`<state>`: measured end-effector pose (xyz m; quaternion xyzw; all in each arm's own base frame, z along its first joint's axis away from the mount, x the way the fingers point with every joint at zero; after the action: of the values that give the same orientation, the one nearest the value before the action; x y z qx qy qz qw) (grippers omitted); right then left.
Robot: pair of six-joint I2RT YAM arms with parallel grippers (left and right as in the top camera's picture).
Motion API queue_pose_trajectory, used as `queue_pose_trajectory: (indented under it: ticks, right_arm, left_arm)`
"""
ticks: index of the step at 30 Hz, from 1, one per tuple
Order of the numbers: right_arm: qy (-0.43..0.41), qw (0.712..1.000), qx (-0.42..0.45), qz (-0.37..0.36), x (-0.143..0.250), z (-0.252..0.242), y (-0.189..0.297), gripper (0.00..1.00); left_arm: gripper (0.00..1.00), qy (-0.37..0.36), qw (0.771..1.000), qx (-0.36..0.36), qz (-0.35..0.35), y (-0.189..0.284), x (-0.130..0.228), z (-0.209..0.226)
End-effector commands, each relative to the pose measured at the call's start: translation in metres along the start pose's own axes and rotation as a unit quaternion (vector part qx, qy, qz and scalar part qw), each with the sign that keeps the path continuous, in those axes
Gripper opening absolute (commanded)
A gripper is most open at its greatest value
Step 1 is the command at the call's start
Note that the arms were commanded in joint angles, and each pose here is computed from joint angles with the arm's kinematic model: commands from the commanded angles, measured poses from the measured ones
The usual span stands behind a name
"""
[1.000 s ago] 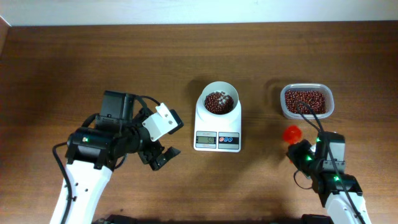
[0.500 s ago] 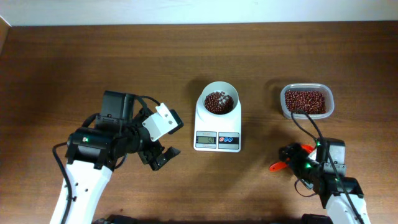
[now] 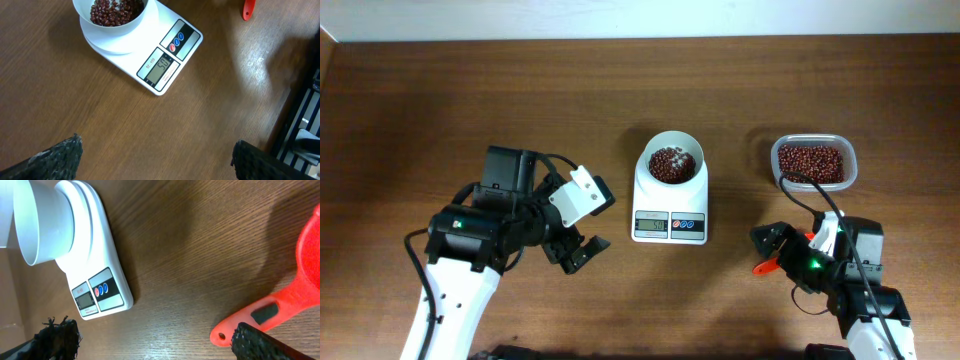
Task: Scoop and weigh 50g on scale
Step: 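Lower the red scoop onto the table and open the right gripper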
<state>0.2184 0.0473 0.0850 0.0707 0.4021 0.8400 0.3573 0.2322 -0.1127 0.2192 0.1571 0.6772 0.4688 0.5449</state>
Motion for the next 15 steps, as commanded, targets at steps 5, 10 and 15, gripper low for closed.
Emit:
queue_pose_trajectory:
  ticks: [5, 10, 15]
  right_arm:
    - [0.008, 1.0, -0.023, 0.013, 0.001, 0.01, 0.003, 0.99]
    - [0.039, 0.999, -0.031, 0.012, 0.002, 0.014, 0.005, 0.99]
    - [0.084, 0.996, -0.042, -0.002, 0.003, 0.019, 0.013, 0.99]
  left_arm:
    - [0.99, -0.012, 1.0, -0.005, -0.008, 0.004, -0.004, 0.002]
    - [0.99, -0.012, 1.0, -0.005, -0.008, 0.004, -0.004, 0.002]
    - [0.99, -0.012, 1.0, -0.005, -0.008, 0.004, -0.004, 0.002]
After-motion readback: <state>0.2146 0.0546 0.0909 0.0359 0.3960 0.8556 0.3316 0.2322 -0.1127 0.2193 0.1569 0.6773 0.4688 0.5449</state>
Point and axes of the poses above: each gripper's point midway between its finger pads, its own y axis back along the fingers, its own z axis along the line the jaws close on, x = y × z, the point moved 2 cm from there along y, back along the fingers, and after that the axes turned 5 degrees about -y, right-handed, at the moved point
